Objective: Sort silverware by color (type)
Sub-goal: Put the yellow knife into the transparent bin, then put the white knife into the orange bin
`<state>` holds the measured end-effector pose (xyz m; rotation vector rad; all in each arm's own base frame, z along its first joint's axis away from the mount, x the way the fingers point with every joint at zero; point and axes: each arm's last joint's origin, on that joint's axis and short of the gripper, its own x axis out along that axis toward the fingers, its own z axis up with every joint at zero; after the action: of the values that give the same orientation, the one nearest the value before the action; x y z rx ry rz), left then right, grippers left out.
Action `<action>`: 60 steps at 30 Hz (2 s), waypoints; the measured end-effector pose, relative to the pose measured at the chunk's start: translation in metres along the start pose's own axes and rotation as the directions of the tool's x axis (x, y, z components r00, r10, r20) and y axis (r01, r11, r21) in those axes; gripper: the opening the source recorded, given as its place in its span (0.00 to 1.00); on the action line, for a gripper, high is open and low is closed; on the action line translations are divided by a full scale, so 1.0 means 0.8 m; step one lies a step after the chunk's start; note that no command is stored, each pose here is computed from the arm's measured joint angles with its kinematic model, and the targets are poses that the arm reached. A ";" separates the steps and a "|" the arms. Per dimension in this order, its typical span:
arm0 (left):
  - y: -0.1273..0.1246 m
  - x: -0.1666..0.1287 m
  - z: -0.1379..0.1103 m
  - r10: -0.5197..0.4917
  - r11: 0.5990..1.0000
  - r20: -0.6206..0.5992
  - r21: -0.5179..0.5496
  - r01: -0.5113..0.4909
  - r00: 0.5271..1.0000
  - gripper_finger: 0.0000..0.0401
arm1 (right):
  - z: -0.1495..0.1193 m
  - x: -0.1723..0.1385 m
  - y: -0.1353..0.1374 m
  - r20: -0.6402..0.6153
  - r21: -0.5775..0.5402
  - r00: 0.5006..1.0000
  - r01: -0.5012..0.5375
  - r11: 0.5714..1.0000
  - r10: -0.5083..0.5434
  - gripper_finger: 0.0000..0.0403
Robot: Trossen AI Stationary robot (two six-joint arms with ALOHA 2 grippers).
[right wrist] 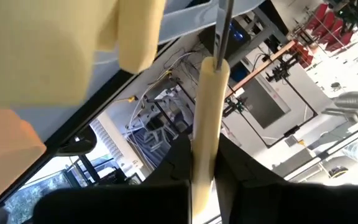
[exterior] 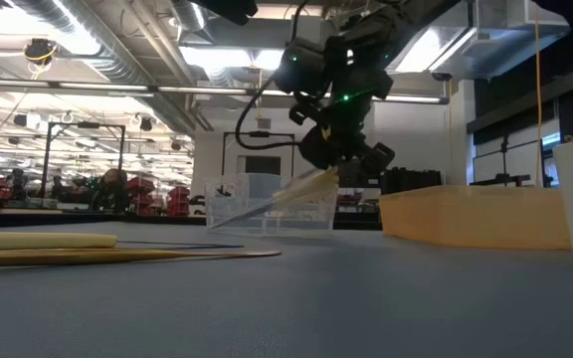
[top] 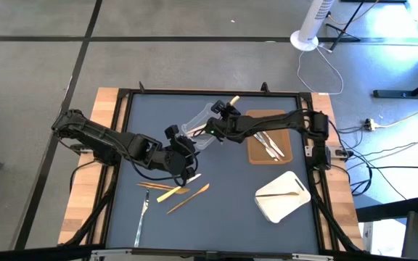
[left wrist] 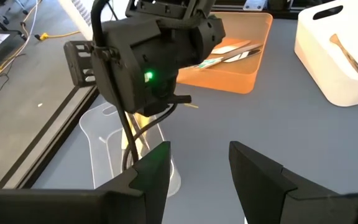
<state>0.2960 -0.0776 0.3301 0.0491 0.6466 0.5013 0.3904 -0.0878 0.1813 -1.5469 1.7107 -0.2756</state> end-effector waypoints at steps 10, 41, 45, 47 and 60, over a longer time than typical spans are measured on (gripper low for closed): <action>0.000 0.000 0.000 0.001 1.000 -0.001 0.000 -0.001 1.000 0.39 | 0.002 0.001 0.001 0.016 -0.023 1.000 -0.004 1.000 0.005 0.05; 0.000 0.000 0.000 0.001 1.000 -0.001 0.001 -0.001 1.000 0.39 | 0.005 0.001 -0.002 0.073 0.009 0.997 -0.003 1.000 0.002 0.35; 0.000 0.000 0.000 -0.002 1.000 -0.002 0.001 0.002 1.000 0.39 | 0.002 0.001 -0.003 0.008 0.038 1.000 0.013 0.999 -0.014 0.35; 0.000 0.000 0.000 -0.015 1.000 -0.008 0.001 0.015 1.000 0.39 | -0.002 -0.001 -0.005 0.003 0.069 1.000 0.017 0.997 -0.017 0.35; -0.002 0.000 -0.001 -0.047 0.999 -0.021 0.000 0.047 0.999 0.39 | -0.033 -0.019 -0.018 0.008 0.212 0.999 0.035 0.977 -0.037 0.35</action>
<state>0.2962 -0.0788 0.3293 0.0291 0.6672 0.4567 0.3823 -0.0865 0.2139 -1.4206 1.5896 -0.4513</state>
